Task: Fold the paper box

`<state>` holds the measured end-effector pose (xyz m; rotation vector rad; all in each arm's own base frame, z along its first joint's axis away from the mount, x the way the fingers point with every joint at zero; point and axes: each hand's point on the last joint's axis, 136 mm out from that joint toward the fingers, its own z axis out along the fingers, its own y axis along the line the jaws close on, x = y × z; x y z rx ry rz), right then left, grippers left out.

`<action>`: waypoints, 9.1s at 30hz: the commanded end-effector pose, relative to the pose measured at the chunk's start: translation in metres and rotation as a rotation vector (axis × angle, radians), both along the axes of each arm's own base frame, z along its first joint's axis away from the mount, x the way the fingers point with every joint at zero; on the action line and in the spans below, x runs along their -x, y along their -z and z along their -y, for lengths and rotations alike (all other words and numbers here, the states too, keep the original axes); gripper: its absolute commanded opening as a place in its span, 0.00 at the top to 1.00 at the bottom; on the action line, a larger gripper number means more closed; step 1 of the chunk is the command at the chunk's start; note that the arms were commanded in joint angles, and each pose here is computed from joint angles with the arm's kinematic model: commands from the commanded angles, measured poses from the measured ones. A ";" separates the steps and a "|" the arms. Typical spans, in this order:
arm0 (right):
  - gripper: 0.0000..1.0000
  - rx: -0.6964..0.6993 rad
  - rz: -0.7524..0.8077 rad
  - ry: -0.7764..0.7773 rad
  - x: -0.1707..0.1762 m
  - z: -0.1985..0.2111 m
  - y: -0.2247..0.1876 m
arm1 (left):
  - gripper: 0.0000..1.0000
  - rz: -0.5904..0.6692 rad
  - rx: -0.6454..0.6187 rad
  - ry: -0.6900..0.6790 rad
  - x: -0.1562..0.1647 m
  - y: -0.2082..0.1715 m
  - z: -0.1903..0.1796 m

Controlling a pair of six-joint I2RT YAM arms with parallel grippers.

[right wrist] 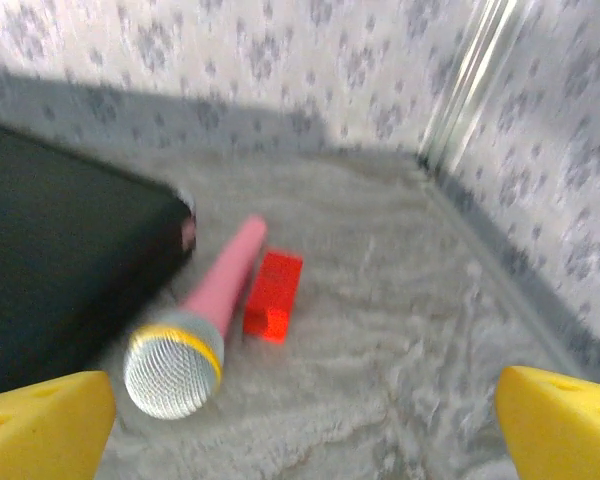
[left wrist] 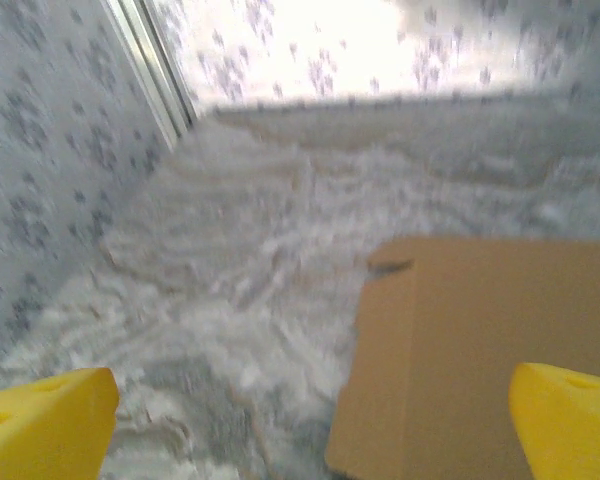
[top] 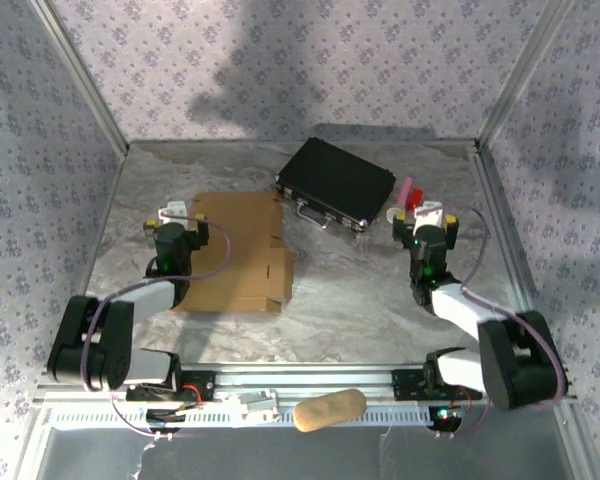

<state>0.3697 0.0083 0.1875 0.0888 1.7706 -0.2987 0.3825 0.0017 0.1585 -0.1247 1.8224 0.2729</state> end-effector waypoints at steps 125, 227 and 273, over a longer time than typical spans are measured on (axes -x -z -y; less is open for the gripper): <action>0.74 0.399 -0.143 -1.358 0.089 -0.431 -0.148 | 1.00 -0.555 1.154 -0.540 0.100 -0.189 0.125; 1.00 0.992 -0.190 -0.890 0.013 -0.231 -0.027 | 0.30 -0.540 0.854 0.197 -0.016 -0.092 0.158; 1.00 0.920 -0.271 -1.092 0.004 -0.239 -0.014 | 0.69 -0.241 0.205 0.786 -0.013 0.015 0.194</action>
